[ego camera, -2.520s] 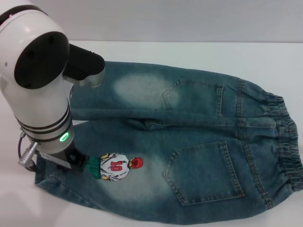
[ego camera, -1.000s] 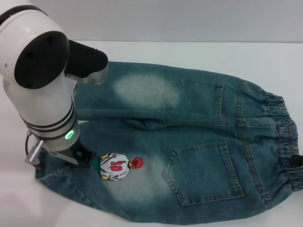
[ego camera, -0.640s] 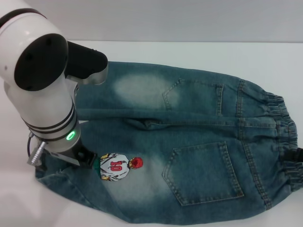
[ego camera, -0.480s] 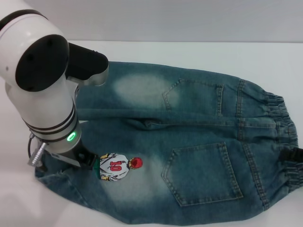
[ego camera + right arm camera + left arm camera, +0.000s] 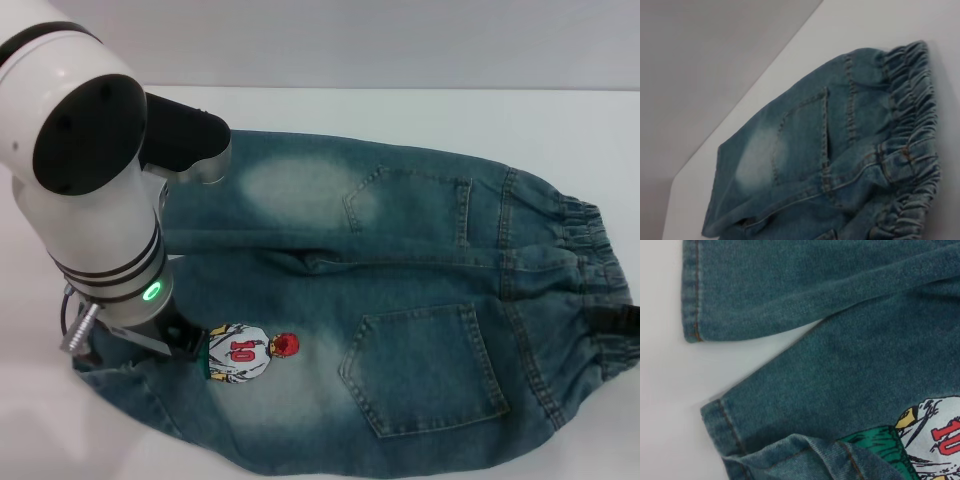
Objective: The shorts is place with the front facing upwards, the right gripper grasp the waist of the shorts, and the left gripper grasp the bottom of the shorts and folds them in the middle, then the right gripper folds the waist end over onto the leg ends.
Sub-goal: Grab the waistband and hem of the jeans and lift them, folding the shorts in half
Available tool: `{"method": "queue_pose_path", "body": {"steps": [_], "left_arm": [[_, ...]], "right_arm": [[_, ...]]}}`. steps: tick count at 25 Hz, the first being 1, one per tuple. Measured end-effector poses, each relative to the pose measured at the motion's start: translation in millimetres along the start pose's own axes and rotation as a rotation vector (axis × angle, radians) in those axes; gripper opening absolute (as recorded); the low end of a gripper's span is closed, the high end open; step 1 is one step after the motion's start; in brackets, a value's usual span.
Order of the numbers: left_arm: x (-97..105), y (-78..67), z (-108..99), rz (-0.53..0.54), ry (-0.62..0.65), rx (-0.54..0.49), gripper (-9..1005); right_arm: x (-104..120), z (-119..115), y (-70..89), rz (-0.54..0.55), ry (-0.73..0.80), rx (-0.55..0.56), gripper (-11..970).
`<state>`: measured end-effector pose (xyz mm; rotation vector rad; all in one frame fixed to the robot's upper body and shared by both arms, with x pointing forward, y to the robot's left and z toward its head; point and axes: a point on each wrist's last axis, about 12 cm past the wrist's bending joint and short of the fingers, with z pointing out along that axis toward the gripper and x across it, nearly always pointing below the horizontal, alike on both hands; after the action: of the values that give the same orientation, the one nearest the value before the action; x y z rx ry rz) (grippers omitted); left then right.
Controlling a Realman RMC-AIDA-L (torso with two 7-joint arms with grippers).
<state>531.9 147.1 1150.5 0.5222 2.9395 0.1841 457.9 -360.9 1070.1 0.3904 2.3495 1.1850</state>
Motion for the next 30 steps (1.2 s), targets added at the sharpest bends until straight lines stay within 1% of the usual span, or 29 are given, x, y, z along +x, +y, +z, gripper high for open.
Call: {"method": "queue_pose_path", "body": {"steps": [4,7,18,23,25,30], "left_arm": [[0,-0.1,0,-0.001,-0.004,0.002,68],[0,0.0,0,-0.002,-0.005,0.003,70],[-4,3.1,1,-0.028,-0.045,0.024,76],[-7,8.2,0,-0.055,-0.074,0.031,78],[-9,12.4,-2,-0.076,-0.108,0.04,80],[-12,31.2,-9,-0.15,-0.235,0.034,82]], "right_arm": [[-3,-1,3.8,-0.03,-0.002,-0.018,470],[-5,-2,4.4,-0.032,-0.006,-0.022,383],[-11,-6,6.3,-0.046,-0.034,-0.044,12],[-14,-8,7.7,-0.034,-0.092,-0.116,12],[-16,-9,7.2,-0.026,-0.133,-0.155,12],[-18,-8,5.1,0.002,-0.241,-0.258,11]]}}
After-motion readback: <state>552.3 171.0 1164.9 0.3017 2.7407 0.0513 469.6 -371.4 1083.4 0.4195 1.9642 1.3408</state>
